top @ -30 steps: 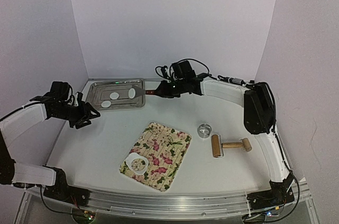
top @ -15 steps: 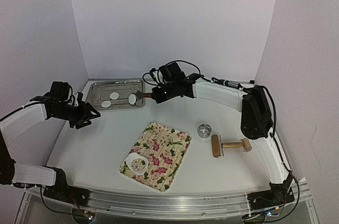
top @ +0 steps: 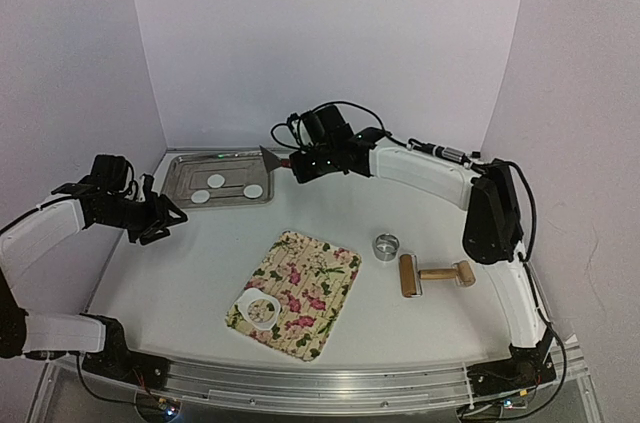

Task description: Roll out the dumpling wrappers from the dough

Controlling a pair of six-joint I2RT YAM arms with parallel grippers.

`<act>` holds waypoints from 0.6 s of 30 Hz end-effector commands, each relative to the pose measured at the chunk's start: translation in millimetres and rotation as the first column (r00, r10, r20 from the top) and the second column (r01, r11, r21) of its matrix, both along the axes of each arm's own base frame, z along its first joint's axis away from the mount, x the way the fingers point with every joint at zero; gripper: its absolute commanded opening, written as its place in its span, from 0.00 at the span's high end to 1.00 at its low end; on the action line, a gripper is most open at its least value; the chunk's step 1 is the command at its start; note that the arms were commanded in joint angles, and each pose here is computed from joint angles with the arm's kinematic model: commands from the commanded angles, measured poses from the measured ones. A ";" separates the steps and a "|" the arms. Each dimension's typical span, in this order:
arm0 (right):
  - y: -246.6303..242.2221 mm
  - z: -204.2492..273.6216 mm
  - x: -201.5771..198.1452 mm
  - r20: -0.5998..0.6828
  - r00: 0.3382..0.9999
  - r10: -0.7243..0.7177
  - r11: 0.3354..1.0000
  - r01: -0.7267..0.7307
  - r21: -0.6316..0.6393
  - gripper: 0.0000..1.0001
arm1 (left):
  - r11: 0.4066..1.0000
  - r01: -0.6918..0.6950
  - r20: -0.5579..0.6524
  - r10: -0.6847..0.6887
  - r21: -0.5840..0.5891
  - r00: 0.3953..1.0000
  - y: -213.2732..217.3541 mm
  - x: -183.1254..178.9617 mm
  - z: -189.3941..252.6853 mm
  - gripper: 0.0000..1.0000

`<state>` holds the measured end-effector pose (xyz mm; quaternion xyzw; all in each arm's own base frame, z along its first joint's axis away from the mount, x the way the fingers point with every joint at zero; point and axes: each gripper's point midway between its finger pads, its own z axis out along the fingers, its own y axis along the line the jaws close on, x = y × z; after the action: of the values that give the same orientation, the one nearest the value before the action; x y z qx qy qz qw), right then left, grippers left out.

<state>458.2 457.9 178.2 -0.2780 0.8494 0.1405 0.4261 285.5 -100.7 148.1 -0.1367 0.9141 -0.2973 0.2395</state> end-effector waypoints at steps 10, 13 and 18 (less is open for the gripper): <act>-135.8 106.4 -37.0 -0.051 0.959 -0.280 0.953 0.284 0.104 1.00 | 0.993 -0.061 0.061 0.055 0.097 0.997 19.2 6.6 13.8 0.16; -164.7 98.1 -52.2 -0.167 0.939 -0.300 0.936 0.324 0.141 1.00 | 0.988 -0.080 0.092 0.068 0.132 0.993 25.9 6.5 20.1 0.16; -195.1 78.2 -77.6 -0.346 0.898 -0.271 0.915 0.351 0.196 1.00 | 0.981 -0.103 0.133 0.082 0.162 0.988 32.9 4.1 28.2 0.16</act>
<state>407.8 272.5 260.3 -0.0886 0.9038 0.1521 0.3900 286.3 -79.4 153.7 -0.1449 0.9181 -0.2400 0.2801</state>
